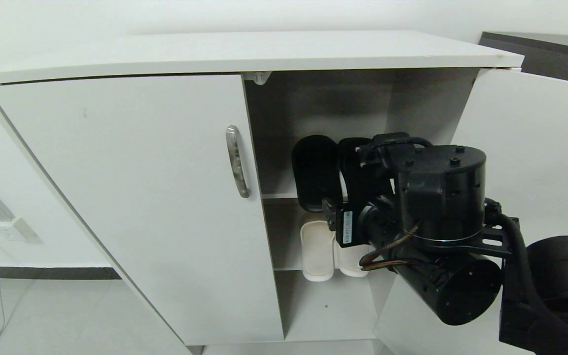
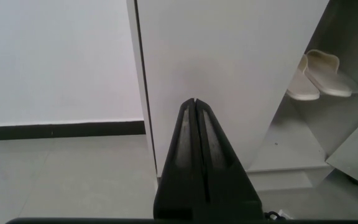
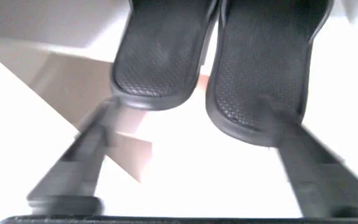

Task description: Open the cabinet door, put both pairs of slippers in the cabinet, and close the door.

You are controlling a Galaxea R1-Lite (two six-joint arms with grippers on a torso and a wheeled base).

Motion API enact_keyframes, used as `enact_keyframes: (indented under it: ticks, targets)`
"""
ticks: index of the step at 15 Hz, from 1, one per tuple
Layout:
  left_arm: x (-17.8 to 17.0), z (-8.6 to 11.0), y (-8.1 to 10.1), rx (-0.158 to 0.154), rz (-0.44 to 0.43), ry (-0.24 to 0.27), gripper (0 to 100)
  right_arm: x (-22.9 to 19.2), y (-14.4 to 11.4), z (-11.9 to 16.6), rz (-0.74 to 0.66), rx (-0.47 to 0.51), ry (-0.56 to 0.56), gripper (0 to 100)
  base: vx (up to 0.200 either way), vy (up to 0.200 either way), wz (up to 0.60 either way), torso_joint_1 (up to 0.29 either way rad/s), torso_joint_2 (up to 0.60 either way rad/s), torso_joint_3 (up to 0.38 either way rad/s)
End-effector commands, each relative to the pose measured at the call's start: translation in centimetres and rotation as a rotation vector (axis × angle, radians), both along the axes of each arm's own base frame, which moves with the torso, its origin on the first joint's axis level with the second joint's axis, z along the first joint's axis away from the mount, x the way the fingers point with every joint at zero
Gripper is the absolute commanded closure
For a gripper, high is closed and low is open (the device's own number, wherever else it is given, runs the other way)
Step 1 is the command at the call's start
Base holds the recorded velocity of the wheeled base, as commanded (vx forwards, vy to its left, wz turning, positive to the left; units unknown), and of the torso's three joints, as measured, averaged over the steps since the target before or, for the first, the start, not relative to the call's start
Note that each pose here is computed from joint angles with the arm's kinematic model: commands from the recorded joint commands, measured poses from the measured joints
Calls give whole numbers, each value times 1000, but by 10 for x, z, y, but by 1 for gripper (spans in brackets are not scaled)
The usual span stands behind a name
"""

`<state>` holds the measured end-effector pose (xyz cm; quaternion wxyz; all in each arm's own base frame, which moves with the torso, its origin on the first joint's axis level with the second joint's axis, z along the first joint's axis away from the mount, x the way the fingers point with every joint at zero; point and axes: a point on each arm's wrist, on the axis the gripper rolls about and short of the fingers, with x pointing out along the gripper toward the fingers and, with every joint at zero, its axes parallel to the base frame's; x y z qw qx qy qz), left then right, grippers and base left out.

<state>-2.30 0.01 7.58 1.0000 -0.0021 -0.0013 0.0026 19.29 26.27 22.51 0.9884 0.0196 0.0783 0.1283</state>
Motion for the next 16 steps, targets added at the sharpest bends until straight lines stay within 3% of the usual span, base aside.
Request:
enact_keyframes:
  ticks: [1, 9, 16]
  targets:
    - [0, 0, 0, 0, 1, 1, 100, -2, -2, 1, 1, 5, -7, 100, 0, 0, 0, 0, 0, 0]
    - [0, 0, 0, 0, -1, 1, 100, -4, -1, -1, 11, 5, 0, 100, 0, 0, 0, 0, 0, 0]
    - [0, 0, 0, 0, -1, 1, 100, -5, 1, -6, 17, -7, 9, 100, -200, 0, 0, 4, 2, 4]
